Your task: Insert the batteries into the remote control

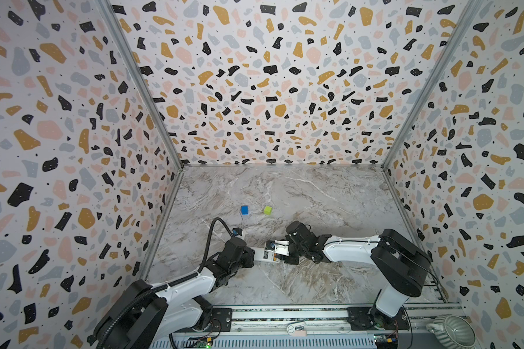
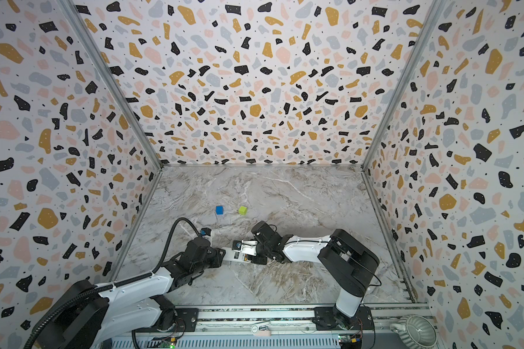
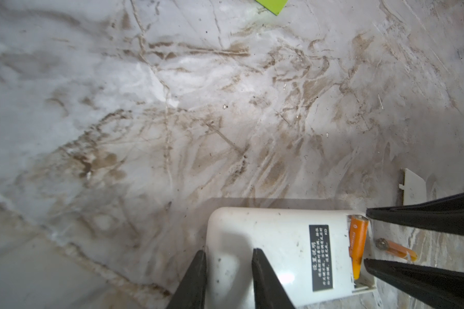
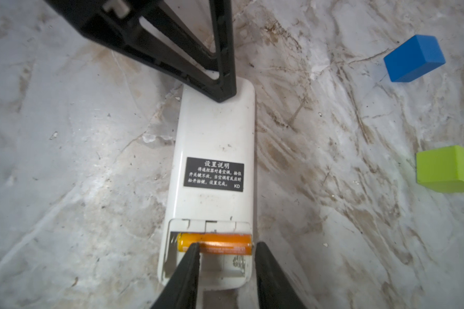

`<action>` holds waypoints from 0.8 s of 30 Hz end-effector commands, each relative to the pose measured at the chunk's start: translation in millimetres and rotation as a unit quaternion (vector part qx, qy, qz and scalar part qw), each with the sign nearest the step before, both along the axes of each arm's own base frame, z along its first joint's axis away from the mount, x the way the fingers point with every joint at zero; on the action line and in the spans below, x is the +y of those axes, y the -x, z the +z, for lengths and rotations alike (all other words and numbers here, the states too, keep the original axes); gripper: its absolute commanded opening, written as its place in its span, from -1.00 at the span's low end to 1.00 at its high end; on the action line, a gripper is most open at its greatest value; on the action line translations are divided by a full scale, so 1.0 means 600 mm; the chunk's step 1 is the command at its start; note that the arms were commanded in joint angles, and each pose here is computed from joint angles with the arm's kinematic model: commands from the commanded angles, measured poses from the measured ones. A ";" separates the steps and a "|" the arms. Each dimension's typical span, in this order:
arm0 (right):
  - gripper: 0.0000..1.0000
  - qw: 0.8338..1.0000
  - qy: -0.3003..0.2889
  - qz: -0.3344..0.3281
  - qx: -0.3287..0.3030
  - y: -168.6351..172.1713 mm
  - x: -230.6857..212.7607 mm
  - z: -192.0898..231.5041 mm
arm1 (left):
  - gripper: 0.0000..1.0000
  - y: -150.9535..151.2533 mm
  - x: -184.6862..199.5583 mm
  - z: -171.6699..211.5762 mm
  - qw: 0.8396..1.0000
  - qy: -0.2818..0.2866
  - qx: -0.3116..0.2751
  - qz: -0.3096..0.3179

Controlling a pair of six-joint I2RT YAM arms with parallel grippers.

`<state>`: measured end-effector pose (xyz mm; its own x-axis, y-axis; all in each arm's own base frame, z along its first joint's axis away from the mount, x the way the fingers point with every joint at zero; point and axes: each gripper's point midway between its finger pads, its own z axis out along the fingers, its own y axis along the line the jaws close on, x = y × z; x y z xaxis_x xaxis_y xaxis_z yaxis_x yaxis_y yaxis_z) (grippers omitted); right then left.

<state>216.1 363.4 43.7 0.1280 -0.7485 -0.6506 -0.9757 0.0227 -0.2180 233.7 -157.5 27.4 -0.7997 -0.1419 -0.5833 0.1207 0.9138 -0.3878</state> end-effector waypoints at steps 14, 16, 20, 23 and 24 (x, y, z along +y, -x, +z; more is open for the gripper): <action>-0.33 1.000 0.002 0.012 0.000 0.001 0.016 0.002 | -0.39 0.028 0.016 -0.036 0.999 -0.027 0.042 -0.006; -0.34 1.000 0.007 0.015 0.002 0.003 0.015 -0.002 | -0.39 0.029 0.016 -0.036 0.999 -0.028 0.043 -0.006; -0.37 1.000 0.023 0.016 0.008 0.006 0.011 -0.012 | -0.39 0.029 0.016 -0.036 0.999 -0.028 0.043 -0.006; -0.38 0.999 0.033 0.019 0.013 0.009 0.008 -0.019 | -0.39 0.028 0.016 -0.036 0.999 -0.028 0.043 -0.005; -0.38 0.999 0.035 0.019 0.014 0.010 0.007 -0.021 | -0.39 0.028 0.016 -0.037 0.999 -0.028 0.044 -0.005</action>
<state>217.5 365.6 43.7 0.1297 -0.7643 -0.6317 -0.9776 0.0079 -0.2103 233.8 -157.3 27.2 -0.7996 -0.1424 -0.5834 0.1197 0.9142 -0.3872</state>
